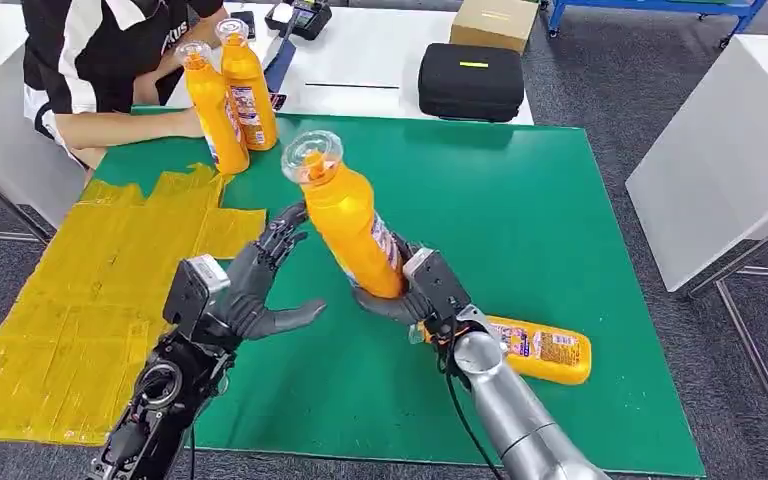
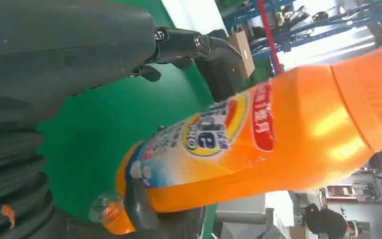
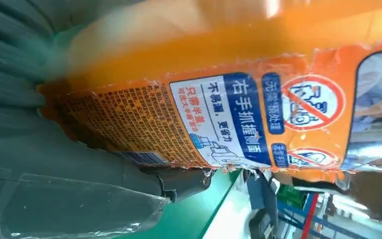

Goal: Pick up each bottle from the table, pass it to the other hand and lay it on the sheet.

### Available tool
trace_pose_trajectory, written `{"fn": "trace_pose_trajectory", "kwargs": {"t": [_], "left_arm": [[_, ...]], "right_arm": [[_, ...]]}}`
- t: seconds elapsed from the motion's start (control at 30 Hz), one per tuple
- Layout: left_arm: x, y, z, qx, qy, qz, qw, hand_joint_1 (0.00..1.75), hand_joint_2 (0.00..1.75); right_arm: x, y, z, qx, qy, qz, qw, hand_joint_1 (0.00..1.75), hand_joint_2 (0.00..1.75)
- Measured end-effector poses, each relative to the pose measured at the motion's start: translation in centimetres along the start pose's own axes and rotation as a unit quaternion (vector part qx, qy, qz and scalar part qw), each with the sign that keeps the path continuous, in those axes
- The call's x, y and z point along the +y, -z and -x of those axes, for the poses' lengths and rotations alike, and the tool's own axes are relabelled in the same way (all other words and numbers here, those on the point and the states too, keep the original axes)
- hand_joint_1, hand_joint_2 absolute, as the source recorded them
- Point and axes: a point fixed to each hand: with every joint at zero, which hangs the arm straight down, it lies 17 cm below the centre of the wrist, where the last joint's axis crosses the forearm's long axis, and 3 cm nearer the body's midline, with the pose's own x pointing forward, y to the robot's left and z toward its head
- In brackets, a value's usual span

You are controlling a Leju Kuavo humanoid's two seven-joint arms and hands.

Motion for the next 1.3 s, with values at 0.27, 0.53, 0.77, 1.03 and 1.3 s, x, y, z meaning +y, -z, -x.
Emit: {"fn": "trace_pose_trajectory", "kwargs": {"t": [0.27,0.53,0.77,1.03,1.3], "left_arm": [[-0.3,0.6,0.0,0.002,-0.004,0.007,1.000,0.00,1.75],[-0.3,0.7,0.1,0.003,-0.003,0.008,1.000,0.00,1.75],[-0.2,0.7,0.1,0.004,-0.007,0.006,1.000,0.00,1.75],[0.1,1.5,0.5,0.007,-0.011,0.003,1.000,0.00,1.75],[0.4,1.6,1.1,0.014,-0.038,-0.001,0.999,0.00,1.75]], "right_arm": [[0.8,0.4,0.5,0.011,-0.020,-0.008,1.000,1.75,1.75],[1.1,0.4,0.8,0.016,-0.022,-0.014,1.000,1.75,1.75],[1.3,0.4,1.1,0.021,-0.027,-0.016,0.999,1.75,1.75],[5.5,0.2,1.7,0.033,-0.037,-0.081,0.995,1.75,1.75],[9.6,-0.1,1.7,0.027,-0.064,-0.144,0.987,1.75,1.75]]}}
